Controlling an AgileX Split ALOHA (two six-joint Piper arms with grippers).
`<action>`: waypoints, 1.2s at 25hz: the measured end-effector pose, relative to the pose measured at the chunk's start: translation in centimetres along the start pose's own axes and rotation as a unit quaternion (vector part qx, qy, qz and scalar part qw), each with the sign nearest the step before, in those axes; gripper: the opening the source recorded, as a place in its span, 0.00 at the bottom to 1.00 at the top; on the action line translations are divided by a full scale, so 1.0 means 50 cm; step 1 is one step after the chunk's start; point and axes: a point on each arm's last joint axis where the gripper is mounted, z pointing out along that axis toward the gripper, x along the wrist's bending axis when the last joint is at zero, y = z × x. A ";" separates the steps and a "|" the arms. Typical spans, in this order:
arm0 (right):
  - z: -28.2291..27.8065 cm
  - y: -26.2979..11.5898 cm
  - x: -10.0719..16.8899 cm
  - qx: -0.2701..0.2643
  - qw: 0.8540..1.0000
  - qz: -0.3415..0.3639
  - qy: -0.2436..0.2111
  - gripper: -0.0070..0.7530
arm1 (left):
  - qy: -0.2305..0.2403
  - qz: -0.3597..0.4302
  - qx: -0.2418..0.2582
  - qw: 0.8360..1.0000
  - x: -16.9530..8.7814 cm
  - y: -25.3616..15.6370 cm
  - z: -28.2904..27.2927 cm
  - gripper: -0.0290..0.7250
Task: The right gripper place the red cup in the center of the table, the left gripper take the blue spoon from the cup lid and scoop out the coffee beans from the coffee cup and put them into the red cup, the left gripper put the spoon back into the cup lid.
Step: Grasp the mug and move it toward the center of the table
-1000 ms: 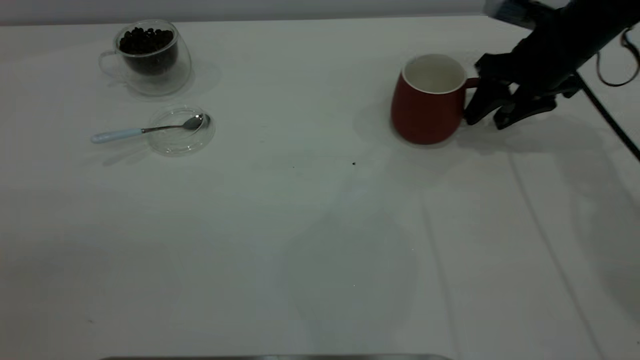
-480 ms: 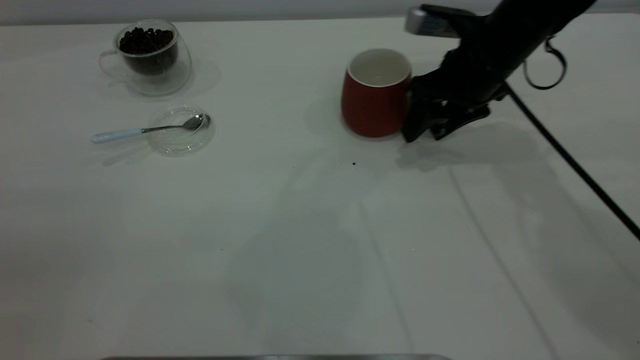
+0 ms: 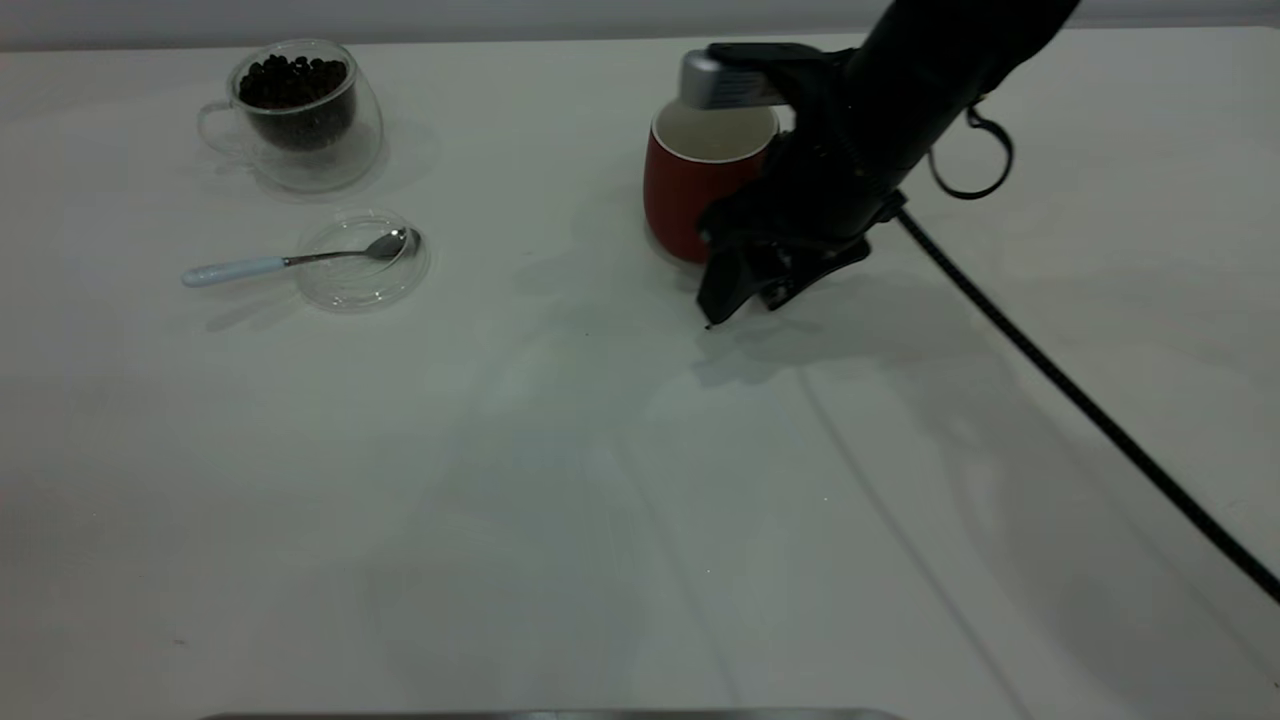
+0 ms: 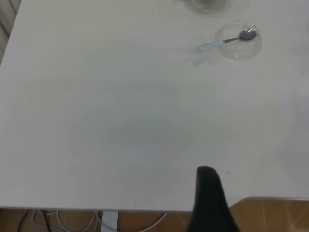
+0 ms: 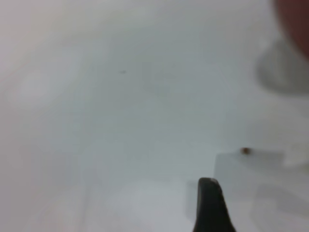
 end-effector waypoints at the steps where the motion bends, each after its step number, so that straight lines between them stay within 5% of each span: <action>1: 0.003 0.000 0.010 0.002 1.000 -0.005 0.002 0.71 | 0.000 0.000 0.000 1.000 0.000 0.000 0.000 0.79; 10: -0.070 -0.005 -0.016 0.065 0.997 -0.040 0.020 0.71 | 0.000 0.000 0.000 1.000 0.000 0.000 0.000 0.79; 19: -0.132 0.062 -0.178 -0.052 0.996 0.033 -0.069 0.71 | 0.000 -0.001 0.000 1.000 0.000 0.000 0.000 0.79; 30: -0.064 0.110 -0.222 -0.089 0.991 0.052 -0.083 0.71 | 0.000 -0.001 0.000 1.000 0.000 0.000 0.000 0.79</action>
